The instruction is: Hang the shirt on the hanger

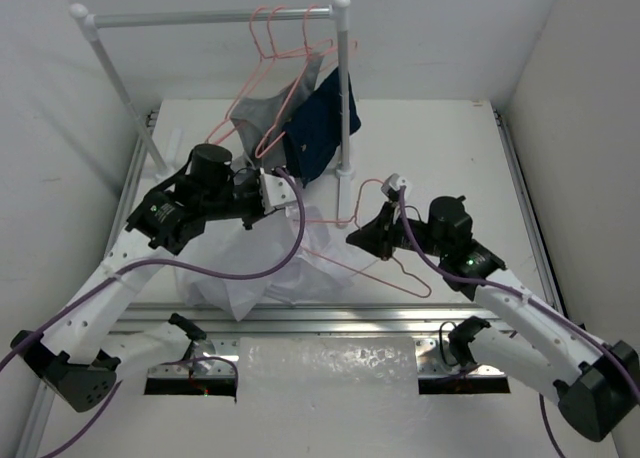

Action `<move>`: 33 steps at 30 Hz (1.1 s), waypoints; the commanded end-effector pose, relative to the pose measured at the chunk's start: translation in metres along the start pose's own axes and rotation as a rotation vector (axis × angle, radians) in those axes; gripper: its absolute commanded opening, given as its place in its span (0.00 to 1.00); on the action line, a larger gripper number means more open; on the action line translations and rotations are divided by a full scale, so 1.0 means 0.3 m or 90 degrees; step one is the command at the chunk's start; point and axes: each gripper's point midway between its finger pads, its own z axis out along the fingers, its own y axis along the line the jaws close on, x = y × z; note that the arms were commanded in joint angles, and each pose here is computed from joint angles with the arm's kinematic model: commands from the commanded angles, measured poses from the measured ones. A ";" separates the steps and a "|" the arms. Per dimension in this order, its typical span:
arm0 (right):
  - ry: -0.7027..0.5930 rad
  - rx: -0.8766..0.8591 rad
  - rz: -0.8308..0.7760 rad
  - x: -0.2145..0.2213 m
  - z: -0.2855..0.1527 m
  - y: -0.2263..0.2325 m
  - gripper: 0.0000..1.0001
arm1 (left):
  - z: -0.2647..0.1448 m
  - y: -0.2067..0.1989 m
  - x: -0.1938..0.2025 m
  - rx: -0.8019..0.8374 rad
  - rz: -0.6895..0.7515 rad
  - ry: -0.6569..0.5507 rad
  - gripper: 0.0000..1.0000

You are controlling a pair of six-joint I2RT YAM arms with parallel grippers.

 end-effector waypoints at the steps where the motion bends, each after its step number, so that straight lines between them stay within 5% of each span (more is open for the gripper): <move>1: -0.081 -0.052 -0.036 -0.109 0.060 0.067 0.00 | -0.057 -0.031 -0.138 0.033 0.039 -0.090 0.00; 8: -0.116 -0.025 -0.043 -0.128 0.201 0.057 0.00 | -0.129 -0.125 -0.233 0.120 0.050 -0.159 0.00; 13: -0.160 0.057 -0.061 -0.192 0.236 -0.028 0.00 | -0.174 -0.235 -0.175 0.196 0.071 -0.137 0.03; 14: -0.169 0.059 -0.066 -0.204 0.235 -0.030 0.00 | -0.175 -0.252 -0.152 0.208 0.099 -0.133 0.23; 16: -0.178 0.022 -0.080 -0.218 0.249 0.001 0.00 | -0.167 -0.327 -0.053 0.268 0.112 -0.092 0.45; 21: -0.117 -0.125 -0.106 -0.089 0.292 0.099 0.00 | -0.169 -0.390 0.053 0.315 0.100 -0.032 0.61; 24: -0.105 -0.135 -0.108 -0.028 0.309 0.091 0.00 | -0.167 -0.308 0.070 0.233 0.139 0.006 0.61; 27: -0.085 -0.143 -0.107 0.020 0.325 0.085 0.00 | -0.147 -0.052 0.058 -0.019 0.097 0.066 0.61; 29: -0.071 -0.156 -0.106 0.054 0.333 0.091 0.00 | -0.181 0.113 0.074 -0.194 0.047 0.113 0.75; 30: -0.065 -0.158 -0.106 0.071 0.333 0.093 0.00 | -0.181 0.124 0.090 -0.202 0.045 0.129 0.93; 31: -0.067 -0.162 -0.110 0.074 0.333 0.098 0.00 | -0.166 0.107 0.099 -0.177 0.055 0.134 1.00; 33: -0.065 -0.163 -0.113 0.089 0.328 0.101 0.00 | -0.117 0.036 0.151 -0.093 0.044 0.158 1.00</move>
